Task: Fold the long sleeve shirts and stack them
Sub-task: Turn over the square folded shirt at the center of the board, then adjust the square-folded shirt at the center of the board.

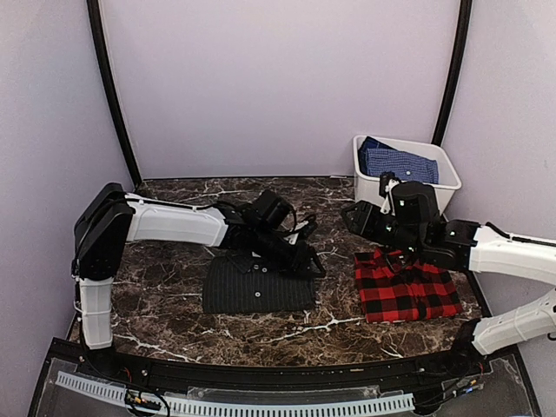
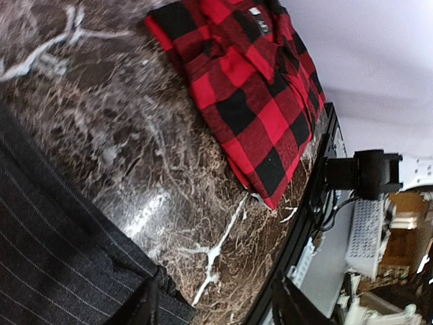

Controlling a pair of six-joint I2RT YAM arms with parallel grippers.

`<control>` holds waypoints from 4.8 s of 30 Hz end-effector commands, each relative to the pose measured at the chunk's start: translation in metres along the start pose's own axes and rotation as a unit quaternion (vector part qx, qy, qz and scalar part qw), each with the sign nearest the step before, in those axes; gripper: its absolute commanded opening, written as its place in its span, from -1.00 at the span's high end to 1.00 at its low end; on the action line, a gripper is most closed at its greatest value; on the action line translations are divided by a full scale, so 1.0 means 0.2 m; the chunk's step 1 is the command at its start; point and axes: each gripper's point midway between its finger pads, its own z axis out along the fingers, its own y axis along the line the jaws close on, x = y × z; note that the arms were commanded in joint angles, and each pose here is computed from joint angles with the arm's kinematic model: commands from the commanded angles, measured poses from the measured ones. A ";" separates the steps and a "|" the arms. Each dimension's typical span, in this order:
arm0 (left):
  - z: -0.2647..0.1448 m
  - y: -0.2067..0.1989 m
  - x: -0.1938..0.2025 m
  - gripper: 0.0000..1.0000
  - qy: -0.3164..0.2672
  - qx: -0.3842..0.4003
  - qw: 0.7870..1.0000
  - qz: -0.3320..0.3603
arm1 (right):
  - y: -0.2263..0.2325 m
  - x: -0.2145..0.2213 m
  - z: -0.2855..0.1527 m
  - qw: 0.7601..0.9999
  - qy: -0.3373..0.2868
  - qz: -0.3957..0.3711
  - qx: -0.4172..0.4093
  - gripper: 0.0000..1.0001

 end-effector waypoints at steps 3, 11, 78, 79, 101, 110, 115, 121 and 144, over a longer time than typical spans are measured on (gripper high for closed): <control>-0.27 -0.13 -0.24 -0.34 -0.096 -0.043 0.994 0.012 | -0.11 0.10 0.01 0.997 0.047 -0.049 0.042 -0.32; -0.68 0.22 -0.15 -0.35 -0.169 -0.137 0.972 -0.086 | -0.03 0.31 0.17 0.987 0.140 -0.078 0.003 -0.38; -0.92 0.72 0.46 0.38 -0.129 -0.245 0.939 -0.206 | 0.10 0.75 0.54 0.947 0.293 -0.134 0.009 0.99; -0.92 0.75 0.48 0.24 -0.126 -0.259 0.935 -0.208 | 0.04 0.76 0.55 0.946 0.298 -0.128 0.017 0.79; -0.90 0.92 0.27 0.47 -0.129 -0.277 0.933 -0.189 | 0.09 0.66 0.62 0.949 0.273 -0.156 0.027 0.28; -0.88 0.92 0.28 0.60 -0.126 -0.267 0.937 -0.189 | 0.02 0.79 0.72 0.939 0.302 -0.160 0.044 0.31; -0.87 0.93 0.30 0.62 -0.123 -0.266 0.937 -0.191 | 0.01 0.81 0.72 0.938 0.308 -0.153 0.043 0.31; -0.86 0.94 0.31 0.69 -0.120 -0.263 0.938 -0.190 | 0.02 0.86 0.73 0.937 0.318 -0.145 0.029 0.43; -0.94 0.81 0.21 0.95 -0.162 -0.239 0.948 -0.133 | 0.09 0.60 0.57 0.958 0.243 -0.149 0.040 1.00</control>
